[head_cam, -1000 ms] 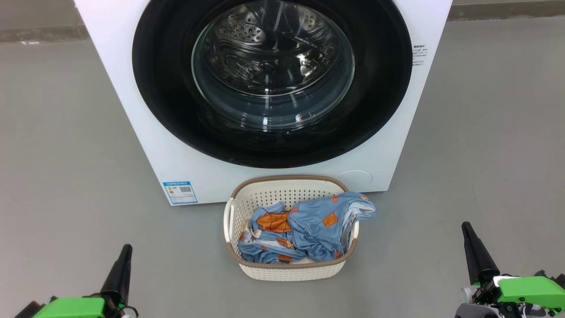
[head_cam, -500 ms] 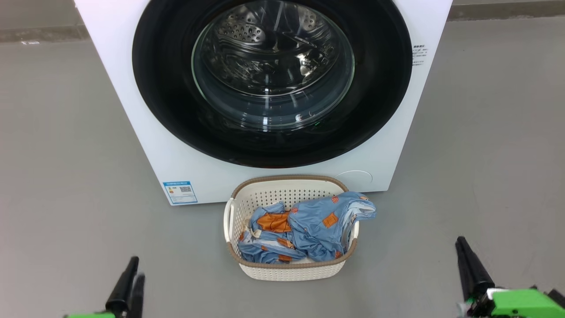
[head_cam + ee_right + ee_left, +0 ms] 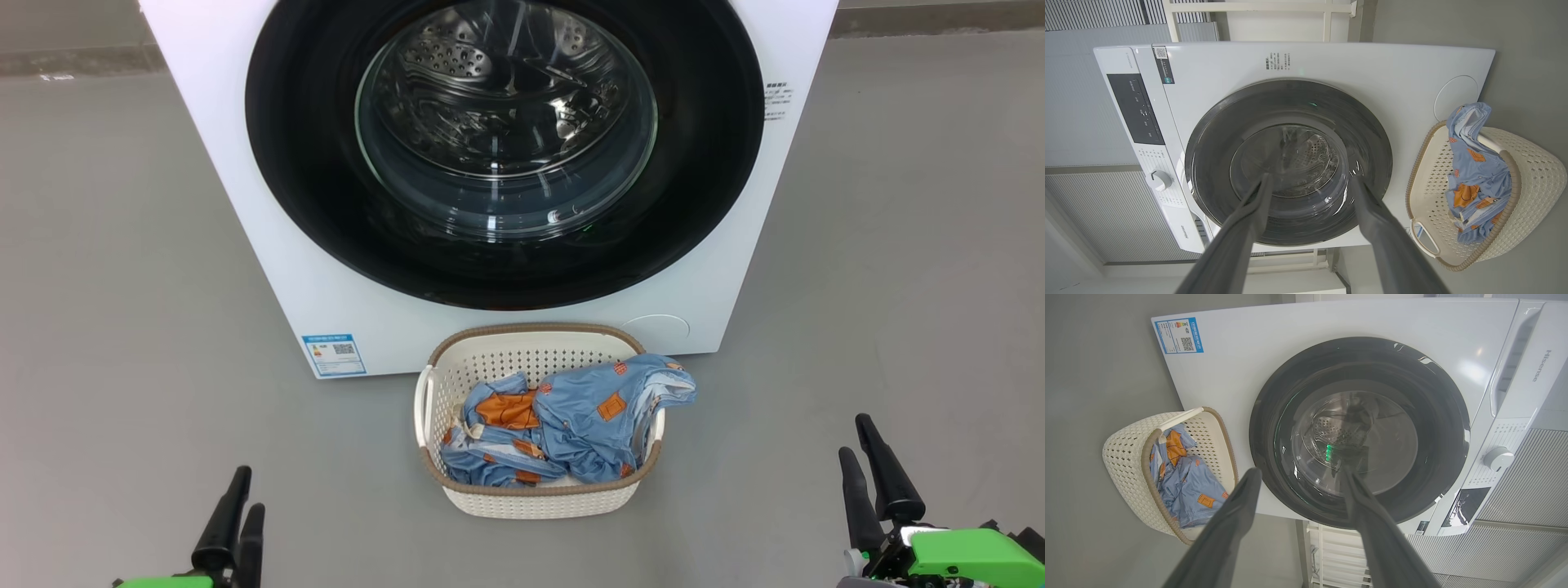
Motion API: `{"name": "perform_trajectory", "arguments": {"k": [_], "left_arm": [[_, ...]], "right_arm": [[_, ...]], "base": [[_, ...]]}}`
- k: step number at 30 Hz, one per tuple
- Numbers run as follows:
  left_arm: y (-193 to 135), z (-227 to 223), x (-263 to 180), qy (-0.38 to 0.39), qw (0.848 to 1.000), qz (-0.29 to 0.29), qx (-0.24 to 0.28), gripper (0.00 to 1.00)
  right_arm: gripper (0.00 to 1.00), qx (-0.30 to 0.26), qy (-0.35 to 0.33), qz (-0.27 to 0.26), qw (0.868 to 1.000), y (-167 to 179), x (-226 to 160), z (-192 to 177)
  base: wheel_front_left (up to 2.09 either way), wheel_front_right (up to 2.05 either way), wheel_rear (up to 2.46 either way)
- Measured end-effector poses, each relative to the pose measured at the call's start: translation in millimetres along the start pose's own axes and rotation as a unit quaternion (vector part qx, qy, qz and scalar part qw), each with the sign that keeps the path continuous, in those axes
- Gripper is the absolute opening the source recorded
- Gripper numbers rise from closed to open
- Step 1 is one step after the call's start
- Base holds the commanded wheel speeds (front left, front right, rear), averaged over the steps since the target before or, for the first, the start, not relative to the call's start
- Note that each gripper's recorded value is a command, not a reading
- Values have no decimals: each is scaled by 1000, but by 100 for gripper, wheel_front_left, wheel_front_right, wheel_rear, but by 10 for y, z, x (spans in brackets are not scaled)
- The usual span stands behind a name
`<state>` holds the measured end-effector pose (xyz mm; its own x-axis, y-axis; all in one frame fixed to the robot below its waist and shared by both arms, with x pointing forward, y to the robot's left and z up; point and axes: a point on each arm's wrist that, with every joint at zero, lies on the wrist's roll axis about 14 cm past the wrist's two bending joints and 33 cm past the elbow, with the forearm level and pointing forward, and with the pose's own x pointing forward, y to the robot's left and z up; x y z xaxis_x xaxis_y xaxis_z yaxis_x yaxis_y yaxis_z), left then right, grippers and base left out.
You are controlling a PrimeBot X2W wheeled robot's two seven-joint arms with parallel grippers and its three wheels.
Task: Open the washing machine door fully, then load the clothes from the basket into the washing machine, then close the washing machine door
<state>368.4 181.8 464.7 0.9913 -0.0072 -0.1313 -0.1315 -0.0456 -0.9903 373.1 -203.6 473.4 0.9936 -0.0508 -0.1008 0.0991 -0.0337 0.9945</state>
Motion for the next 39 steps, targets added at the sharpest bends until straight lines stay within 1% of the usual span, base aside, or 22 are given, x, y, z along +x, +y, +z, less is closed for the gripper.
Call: {"name": "perform_trajectory", "arguments": {"k": [13, 23, 32, 39], "left_arm": [[-99, 8, 9, -8, 1000, -15, 24, 100], [-182, 13, 12, -14, 998, -27, 53, 100], [-239, 30, 11, -17, 994, -35, 103, 100], [-302, 14, 11, -21, 987, -45, 152, 100]], "right_arm": [[100, -10, -5, 25, 1000, 161, 31, -30], [100, -46, -4, 39, 998, 256, 52, -69], [100, -86, 2, 54, 995, 349, 57, -137], [100, -136, 5, 74, 988, 472, 79, -182]], "base": [[0, 0, 0], [0, 0, 0], [0, 0, 0], [0, 0, 0]]}}
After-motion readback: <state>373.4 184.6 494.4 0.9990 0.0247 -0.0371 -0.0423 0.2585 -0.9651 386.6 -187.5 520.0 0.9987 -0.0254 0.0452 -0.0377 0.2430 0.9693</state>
